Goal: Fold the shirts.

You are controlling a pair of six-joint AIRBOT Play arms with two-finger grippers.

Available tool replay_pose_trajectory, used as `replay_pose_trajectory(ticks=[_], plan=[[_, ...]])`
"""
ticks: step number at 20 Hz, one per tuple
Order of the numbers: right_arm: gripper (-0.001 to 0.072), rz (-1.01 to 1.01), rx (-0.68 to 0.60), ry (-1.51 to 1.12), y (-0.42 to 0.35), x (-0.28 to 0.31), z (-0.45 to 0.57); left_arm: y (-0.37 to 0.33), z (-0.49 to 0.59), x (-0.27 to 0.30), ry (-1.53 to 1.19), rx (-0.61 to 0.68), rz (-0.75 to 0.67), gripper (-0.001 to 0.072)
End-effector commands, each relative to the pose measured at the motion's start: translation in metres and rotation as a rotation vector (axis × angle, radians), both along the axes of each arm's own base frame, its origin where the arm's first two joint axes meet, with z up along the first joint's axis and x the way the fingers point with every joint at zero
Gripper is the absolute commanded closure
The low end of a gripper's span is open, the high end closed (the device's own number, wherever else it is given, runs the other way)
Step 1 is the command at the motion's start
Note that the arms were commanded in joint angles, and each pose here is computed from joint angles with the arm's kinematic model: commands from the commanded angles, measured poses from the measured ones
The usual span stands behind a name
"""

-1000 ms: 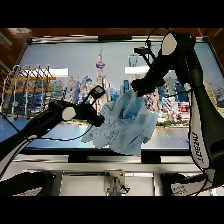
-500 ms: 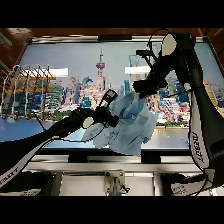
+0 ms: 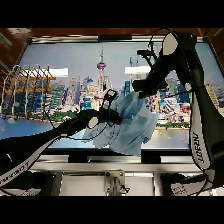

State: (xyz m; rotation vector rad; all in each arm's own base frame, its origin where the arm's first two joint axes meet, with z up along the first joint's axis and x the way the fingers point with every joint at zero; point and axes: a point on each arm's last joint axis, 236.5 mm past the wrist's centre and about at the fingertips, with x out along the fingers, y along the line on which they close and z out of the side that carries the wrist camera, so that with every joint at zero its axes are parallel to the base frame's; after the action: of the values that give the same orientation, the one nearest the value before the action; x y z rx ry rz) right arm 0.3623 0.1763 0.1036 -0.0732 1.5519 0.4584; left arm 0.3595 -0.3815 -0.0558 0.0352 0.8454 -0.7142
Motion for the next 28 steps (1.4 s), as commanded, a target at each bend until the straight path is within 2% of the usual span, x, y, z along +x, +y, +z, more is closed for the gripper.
replay_pose_trajectory(ticks=[1,5,8,10,12,16,19,21,22,23,24,28], plan=[[0.0638,0.003,0.020,0.008,0.003,-0.006,0.007,0.027,0.006,0.014,-0.004,0.071,-0.005,0.0653],[0.0639,0.004,0.008,-0.026,-0.001,-0.008,0.016,0.124,0.054,0.042,-0.050,0.240,0.049,0.0653],[0.0639,0.071,0.006,-0.020,0.023,-0.011,0.004,0.168,0.102,0.036,-0.079,0.262,0.072,0.0653],[0.0638,0.140,0.020,-0.050,0.049,-0.005,-0.010,0.172,0.123,0.013,-0.081,0.272,0.011,0.0653],[0.0638,0.162,-0.018,-0.076,0.057,0.006,-0.027,0.171,0.138,-0.013,-0.047,0.251,-0.033,0.0654],[0.0638,0.140,-0.191,-0.071,0.027,0.022,-0.056,0.173,0.131,-0.052,0.093,0.254,-0.085,0.0654],[0.0636,0.133,-0.207,-0.055,0.023,0.020,-0.059,0.141,0.105,-0.058,0.229,0.136,-0.096,0.0654],[0.0612,0.104,-0.227,-0.007,0.019,0.010,-0.058,0.121,0.088,-0.043,0.265,0.061,-0.060,0.0653],[0.0481,0.092,-0.246,0.025,0.014,0.004,-0.058,0.114,0.084,-0.033,0.263,0.028,-0.037,0.0653],[0.0164,0.090,-0.268,0.049,0.008,-0.002,-0.057,0.110,0.081,-0.024,0.252,0.002,-0.014,0.0653],[0.0087,0.070,-0.268,0.046,0.008,-0.002,-0.055,0.107,0.081,-0.016,0.234,-0.018,0.005,0.0653],[0.0089,-0.017,-0.273,0.054,0.007,-0.002,-0.054,0.105,0.088,-0.001,0.185,-0.043,0.034,0.0653]])
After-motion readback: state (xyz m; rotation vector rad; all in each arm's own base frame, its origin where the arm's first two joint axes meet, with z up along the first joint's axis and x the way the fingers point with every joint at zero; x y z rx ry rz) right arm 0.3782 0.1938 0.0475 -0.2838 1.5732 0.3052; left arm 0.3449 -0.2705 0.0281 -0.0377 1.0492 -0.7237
